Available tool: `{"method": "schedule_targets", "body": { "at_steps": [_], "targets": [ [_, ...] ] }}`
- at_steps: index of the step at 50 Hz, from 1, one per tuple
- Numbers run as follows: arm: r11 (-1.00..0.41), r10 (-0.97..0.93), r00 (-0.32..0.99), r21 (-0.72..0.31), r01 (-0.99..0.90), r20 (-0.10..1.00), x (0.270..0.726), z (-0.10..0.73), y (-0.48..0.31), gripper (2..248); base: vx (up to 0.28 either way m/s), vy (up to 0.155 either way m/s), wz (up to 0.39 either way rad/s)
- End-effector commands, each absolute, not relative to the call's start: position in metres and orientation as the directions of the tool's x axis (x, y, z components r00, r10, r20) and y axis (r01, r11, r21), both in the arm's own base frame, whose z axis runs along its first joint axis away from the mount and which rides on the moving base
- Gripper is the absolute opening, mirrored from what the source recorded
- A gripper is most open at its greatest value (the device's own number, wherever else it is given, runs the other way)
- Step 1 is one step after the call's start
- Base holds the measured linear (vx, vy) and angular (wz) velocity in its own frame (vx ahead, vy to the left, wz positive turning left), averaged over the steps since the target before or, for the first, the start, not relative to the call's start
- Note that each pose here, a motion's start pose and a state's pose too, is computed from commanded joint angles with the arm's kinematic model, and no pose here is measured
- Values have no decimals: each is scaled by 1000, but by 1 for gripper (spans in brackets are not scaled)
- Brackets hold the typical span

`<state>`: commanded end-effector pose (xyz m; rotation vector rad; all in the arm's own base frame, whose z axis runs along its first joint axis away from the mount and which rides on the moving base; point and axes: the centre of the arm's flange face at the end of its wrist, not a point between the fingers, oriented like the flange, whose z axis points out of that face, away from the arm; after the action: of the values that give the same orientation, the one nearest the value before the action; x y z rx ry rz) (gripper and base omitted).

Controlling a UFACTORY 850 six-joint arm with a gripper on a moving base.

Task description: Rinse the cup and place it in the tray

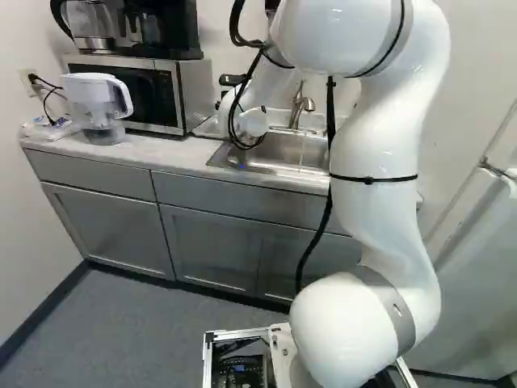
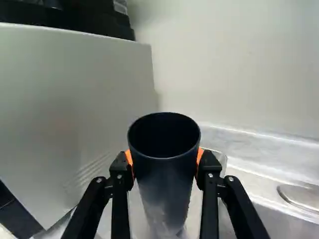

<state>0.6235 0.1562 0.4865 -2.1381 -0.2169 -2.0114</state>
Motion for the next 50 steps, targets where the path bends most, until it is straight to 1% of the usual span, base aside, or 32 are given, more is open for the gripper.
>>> {"method": "schedule_targets", "body": {
  "at_steps": [13, 50],
  "targets": [
    [-970, -23, 88, -43, 240, 996, 624, 472, 157, 126, 0, 0, 0],
    [-970, -21, 96, -43, 239, 995, 624, 471, 157, 126, 0, 0, 0]
  ]
}}
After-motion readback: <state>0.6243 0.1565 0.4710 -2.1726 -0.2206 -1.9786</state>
